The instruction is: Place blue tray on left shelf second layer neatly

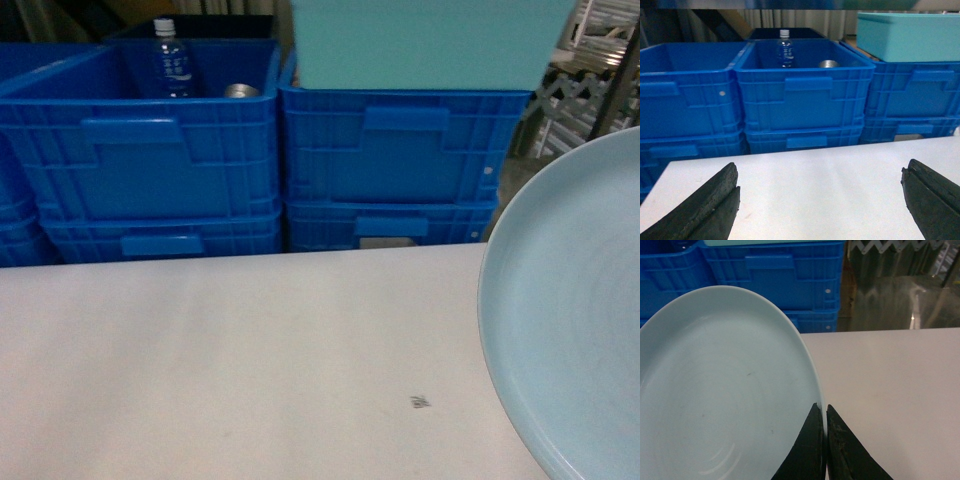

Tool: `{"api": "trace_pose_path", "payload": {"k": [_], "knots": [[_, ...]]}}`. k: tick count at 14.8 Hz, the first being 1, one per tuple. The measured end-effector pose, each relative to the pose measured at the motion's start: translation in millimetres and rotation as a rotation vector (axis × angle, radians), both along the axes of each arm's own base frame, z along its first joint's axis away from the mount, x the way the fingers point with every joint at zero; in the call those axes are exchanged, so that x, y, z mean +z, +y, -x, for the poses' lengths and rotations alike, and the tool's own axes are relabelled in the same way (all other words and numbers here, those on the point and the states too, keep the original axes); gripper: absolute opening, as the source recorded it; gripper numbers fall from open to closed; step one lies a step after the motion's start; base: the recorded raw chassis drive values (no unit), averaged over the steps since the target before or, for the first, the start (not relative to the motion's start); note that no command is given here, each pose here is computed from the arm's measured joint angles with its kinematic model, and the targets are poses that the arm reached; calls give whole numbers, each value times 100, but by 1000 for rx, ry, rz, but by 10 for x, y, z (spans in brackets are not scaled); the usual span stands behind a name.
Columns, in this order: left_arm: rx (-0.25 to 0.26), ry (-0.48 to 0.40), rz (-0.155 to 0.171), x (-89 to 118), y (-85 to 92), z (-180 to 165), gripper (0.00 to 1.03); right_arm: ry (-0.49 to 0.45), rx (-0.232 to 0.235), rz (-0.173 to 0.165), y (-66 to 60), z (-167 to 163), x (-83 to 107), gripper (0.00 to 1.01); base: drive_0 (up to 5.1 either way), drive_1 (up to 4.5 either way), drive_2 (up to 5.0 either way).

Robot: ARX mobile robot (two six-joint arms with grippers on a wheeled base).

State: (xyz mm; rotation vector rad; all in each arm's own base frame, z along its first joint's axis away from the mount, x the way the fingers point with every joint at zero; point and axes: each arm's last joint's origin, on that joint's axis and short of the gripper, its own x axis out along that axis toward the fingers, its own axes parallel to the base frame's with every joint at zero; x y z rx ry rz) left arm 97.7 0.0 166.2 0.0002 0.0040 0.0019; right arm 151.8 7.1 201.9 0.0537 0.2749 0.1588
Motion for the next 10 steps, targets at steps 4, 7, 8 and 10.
{"api": "trace_pose_path", "payload": {"k": [4,7,8,10], "knots": [[-1,0,0,0,0,0,98,-1,0,0,0,0,0,2,307,-547,-229],[-1,0,0,0,0,0,98,-3,0,0,0,0,2,2,301,-550,-247],[-2,2,0,-1,0,0,98,-3,0,0,0,0,2,2,305,-548,-242],[-2,0,0,0,0,0,98,-5,0,0,0,-1,3,2,310,-543,-237]]}}
